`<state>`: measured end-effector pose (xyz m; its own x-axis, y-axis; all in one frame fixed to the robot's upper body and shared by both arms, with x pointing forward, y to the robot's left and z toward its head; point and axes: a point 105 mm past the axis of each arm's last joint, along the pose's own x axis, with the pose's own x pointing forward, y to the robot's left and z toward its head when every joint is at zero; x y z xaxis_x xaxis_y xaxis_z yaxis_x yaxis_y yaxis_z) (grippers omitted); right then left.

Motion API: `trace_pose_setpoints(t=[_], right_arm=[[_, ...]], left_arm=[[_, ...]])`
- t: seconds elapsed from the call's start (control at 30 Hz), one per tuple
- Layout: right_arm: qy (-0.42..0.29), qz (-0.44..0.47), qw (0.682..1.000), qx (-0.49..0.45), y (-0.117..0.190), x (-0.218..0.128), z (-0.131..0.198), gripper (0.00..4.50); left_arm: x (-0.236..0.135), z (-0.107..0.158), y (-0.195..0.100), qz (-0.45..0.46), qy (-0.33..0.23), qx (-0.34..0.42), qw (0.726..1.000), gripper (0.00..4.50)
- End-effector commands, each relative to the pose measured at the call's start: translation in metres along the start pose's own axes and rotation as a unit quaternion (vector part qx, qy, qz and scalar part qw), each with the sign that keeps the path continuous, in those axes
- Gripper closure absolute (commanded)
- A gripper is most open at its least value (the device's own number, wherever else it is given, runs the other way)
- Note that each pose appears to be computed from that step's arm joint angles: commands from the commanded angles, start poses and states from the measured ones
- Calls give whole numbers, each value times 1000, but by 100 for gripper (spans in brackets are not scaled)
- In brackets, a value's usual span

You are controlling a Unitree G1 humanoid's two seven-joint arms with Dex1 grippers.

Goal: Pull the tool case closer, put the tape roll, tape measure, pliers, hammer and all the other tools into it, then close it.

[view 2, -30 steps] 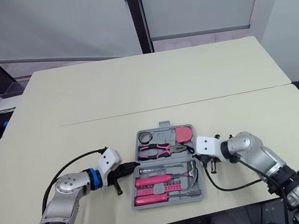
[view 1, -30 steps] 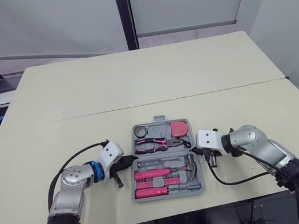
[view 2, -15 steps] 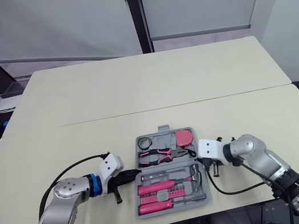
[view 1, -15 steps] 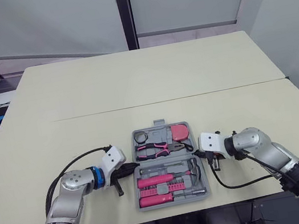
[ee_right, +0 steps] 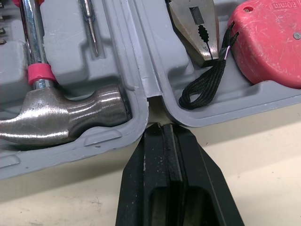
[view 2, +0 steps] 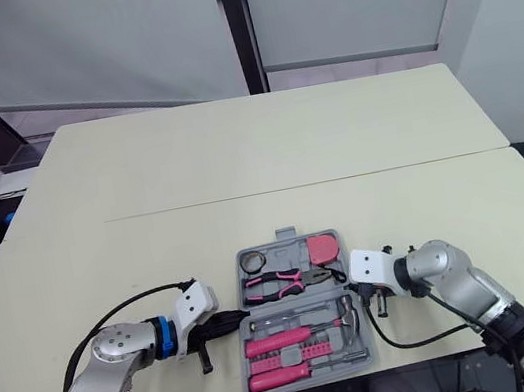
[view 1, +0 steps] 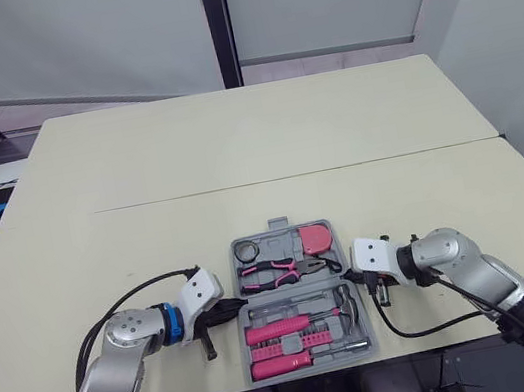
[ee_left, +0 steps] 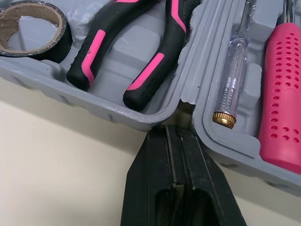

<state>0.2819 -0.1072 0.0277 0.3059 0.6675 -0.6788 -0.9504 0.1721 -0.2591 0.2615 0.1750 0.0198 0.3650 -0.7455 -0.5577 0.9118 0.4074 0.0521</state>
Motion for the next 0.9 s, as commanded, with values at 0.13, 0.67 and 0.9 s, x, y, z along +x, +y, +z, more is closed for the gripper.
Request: trace_pose_setpoints(t=[0.13,0.67,0.9], right_arm=[[-19,42,999,-10,17,5,13,450],[-15,40,999,-6,16,6,12,450],[-8,24,1000,-6,9,2,6,450]], left_arm=[[6,0,-8,-19,0,6,1000,448],[7,1,-2,-8,-3,12,1000,448],[3,0,0,-2,1,12,1000,448]])
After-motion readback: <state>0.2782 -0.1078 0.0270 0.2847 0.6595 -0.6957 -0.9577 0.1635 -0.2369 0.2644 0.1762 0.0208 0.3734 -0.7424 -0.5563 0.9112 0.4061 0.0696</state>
